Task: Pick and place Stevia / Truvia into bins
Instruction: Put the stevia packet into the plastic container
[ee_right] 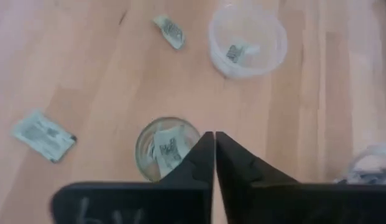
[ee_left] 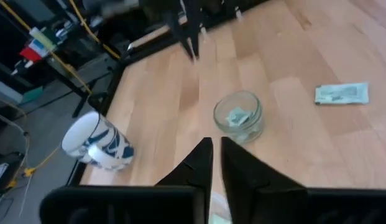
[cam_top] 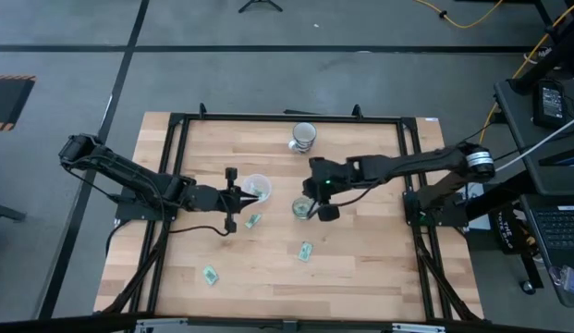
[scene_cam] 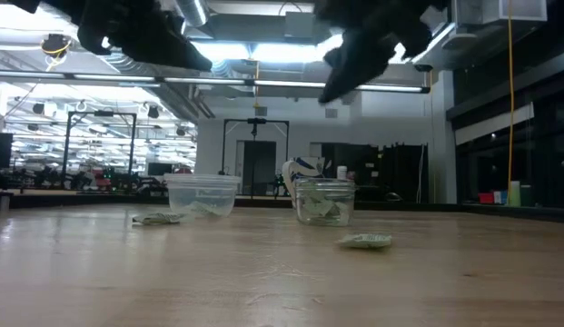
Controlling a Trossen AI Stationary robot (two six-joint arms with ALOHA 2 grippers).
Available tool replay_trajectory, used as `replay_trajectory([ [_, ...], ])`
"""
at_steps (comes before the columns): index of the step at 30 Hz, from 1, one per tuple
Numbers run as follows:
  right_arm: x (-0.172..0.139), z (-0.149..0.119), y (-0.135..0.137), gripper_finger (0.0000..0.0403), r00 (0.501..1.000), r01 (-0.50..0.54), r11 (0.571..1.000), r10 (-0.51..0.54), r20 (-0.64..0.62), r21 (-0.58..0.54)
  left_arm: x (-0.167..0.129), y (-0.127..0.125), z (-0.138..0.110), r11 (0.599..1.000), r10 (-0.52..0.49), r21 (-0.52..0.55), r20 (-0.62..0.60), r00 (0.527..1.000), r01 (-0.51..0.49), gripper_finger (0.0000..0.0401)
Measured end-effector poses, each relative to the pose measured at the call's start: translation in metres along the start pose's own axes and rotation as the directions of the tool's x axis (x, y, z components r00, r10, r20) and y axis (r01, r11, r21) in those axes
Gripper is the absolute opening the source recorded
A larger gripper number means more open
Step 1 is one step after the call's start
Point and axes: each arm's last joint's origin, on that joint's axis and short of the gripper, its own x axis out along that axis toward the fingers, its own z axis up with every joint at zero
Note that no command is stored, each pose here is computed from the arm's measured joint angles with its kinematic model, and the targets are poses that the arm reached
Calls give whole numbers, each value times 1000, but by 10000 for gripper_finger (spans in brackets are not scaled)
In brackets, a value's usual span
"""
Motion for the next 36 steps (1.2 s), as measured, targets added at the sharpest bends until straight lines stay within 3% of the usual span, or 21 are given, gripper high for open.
replay_trajectory([
  [4, -14, -10, 10, 9, 997, 10, 999, -14, 80, 54, 0, -1, -2, 999, -6, -41, -21, 1000, 5, 63],
  [10, -6, -47, 35, 5, 971, 80, 994, -95, 219, 76, 6, -6, -5, 993, -20, -116, -44, 999, 15, 131],
  [16, -5, -69, 49, 11, 942, 52, 989, -94, 321, 138, 20, -15, -11, 959, -28, -282, -81, 996, 4, 179],
  [20, -3, -76, 51, 13, 937, 82, 986, -127, 325, 148, 27, -26, -16, 938, -52, -347, -127, 990, 5, 187],
  [26, -4, -75, 50, 13, 936, 111, 987, -143, 322, 114, 31, -45, -6, 917, -96, -399, -214, 972, 3, 187],
  [36, -6, -70, 49, 14, 916, 158, 987, -154, 371, 20, 35, -68, -6, 875, -62, -451, -466, 883, -177, 187],
])
